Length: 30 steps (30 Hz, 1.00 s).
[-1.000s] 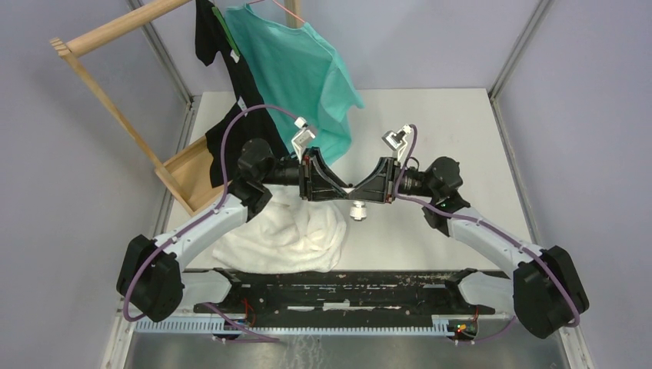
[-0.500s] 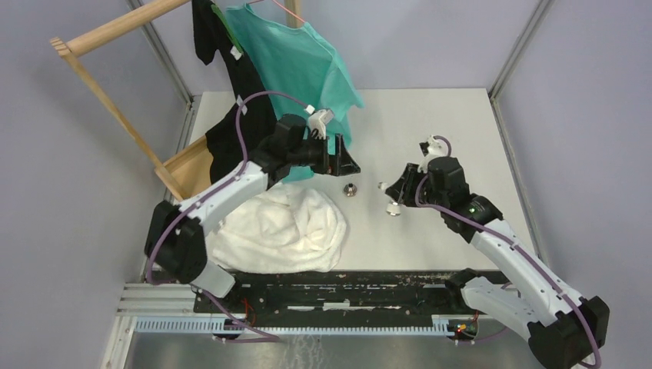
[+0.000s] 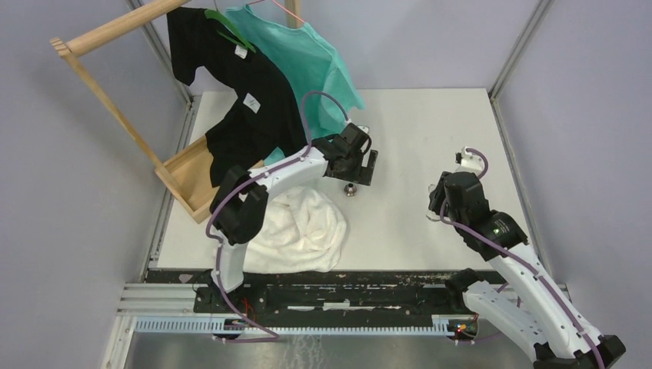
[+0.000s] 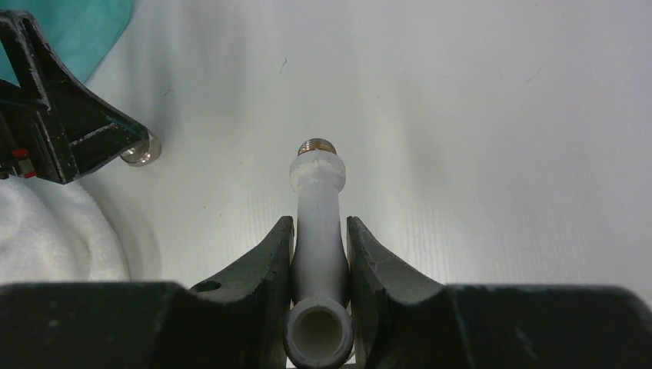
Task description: Install the water faucets
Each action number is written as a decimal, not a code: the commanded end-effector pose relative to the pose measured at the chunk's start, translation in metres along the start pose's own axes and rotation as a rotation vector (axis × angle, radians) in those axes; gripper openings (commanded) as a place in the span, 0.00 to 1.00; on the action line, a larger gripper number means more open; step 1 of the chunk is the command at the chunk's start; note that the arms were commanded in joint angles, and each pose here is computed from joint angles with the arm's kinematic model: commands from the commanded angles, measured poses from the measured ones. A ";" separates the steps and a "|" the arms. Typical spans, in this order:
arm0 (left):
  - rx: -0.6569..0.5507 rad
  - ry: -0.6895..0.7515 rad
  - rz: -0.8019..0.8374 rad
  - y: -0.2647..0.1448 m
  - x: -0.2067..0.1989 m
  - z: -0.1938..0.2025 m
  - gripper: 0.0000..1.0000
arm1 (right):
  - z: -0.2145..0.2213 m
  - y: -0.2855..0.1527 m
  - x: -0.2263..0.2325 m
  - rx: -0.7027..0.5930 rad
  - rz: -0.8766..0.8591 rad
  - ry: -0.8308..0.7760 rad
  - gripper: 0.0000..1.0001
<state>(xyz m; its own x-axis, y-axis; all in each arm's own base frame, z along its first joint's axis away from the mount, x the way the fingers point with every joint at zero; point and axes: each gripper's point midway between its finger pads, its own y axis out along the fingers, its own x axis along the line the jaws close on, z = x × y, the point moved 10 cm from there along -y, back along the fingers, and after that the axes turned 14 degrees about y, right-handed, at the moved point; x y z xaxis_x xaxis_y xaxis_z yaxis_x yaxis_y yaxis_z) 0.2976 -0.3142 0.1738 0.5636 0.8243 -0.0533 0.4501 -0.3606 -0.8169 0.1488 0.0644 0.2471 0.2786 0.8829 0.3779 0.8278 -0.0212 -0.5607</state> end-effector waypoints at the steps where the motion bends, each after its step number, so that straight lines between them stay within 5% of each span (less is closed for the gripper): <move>1: 0.033 0.110 -0.123 0.007 -0.002 0.002 0.99 | -0.010 -0.006 -0.002 -0.054 0.032 -0.021 0.01; 7: 0.057 0.114 -0.129 0.026 -0.005 0.012 0.95 | -0.005 -0.004 0.001 -0.025 -0.017 -0.013 0.00; 25: 0.111 0.116 -0.096 0.056 -0.009 0.027 0.62 | -0.002 0.002 0.006 0.016 -0.038 -0.024 0.00; 30: 0.096 0.100 -0.084 0.055 -0.009 0.022 0.32 | -0.003 0.004 0.015 0.060 -0.081 -0.032 0.01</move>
<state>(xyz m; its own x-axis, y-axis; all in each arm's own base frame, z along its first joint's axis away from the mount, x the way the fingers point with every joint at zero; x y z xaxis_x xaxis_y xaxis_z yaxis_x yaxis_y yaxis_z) 0.2934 -0.3237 0.1085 0.5840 0.8066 0.0914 0.4110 -0.1966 -0.8902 0.1486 0.0682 0.2395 0.2578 0.9011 0.3487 0.7890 0.0120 -0.6143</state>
